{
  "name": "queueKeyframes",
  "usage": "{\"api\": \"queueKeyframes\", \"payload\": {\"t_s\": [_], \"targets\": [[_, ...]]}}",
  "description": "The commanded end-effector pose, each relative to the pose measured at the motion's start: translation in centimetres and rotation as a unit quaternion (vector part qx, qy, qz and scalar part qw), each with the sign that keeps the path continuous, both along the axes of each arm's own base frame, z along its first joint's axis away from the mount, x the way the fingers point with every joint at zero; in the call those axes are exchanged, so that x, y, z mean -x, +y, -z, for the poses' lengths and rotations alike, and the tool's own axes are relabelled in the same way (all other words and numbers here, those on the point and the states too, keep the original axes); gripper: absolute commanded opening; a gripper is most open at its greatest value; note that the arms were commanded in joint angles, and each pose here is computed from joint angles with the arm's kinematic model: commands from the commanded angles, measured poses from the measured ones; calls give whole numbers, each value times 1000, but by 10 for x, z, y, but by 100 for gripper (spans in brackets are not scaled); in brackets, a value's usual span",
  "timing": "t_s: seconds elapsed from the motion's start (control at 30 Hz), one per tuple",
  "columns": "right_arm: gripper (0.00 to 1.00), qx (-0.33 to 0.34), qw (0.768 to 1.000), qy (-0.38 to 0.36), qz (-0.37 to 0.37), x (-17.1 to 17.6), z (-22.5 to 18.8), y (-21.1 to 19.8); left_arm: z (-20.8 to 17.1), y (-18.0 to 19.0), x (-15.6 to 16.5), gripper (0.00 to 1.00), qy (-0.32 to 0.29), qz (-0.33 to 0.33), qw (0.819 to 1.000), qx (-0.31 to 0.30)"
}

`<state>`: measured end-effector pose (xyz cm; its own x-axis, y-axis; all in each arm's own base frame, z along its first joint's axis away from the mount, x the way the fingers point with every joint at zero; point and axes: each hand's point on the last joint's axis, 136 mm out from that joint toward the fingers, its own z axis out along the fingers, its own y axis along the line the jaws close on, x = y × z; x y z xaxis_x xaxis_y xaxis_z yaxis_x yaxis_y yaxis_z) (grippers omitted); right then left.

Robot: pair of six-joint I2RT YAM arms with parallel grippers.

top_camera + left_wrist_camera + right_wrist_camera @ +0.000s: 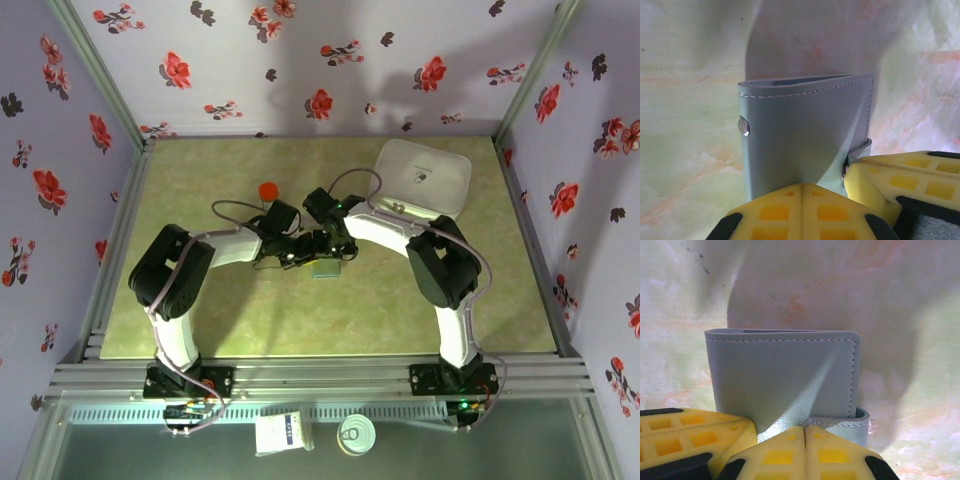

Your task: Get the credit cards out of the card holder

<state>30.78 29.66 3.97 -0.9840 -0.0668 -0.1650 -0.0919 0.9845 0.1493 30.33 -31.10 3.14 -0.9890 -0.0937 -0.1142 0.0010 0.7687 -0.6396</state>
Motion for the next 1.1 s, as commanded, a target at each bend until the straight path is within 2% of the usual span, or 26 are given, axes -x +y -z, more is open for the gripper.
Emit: {"api": "queueKeyframes", "payload": {"t_s": [0.0,0.3,0.43,0.7,0.8,0.9,1.07], "targets": [[0,69,997,15,-12,12,9,-26,41,24,16,0,44,0,996,-73],[0,194,980,-14,-26,3,-4,-69,67,65,23,0,73,-18,988,-134],[0,203,978,-23,-27,1,-10,-72,68,70,24,0,73,-14,987,-144],[0,113,993,-39,-5,-5,-28,-56,40,49,14,0,53,-4,994,-100],[13,75,997,-32,6,-6,-29,-53,25,36,9,0,43,1,997,-71],[22,46,999,-21,13,-6,-25,-52,13,25,6,6,35,4,998,-51],[25,12,1000,-7,19,-6,-17,-51,1,12,5,14,27,6,999,-26]]}}
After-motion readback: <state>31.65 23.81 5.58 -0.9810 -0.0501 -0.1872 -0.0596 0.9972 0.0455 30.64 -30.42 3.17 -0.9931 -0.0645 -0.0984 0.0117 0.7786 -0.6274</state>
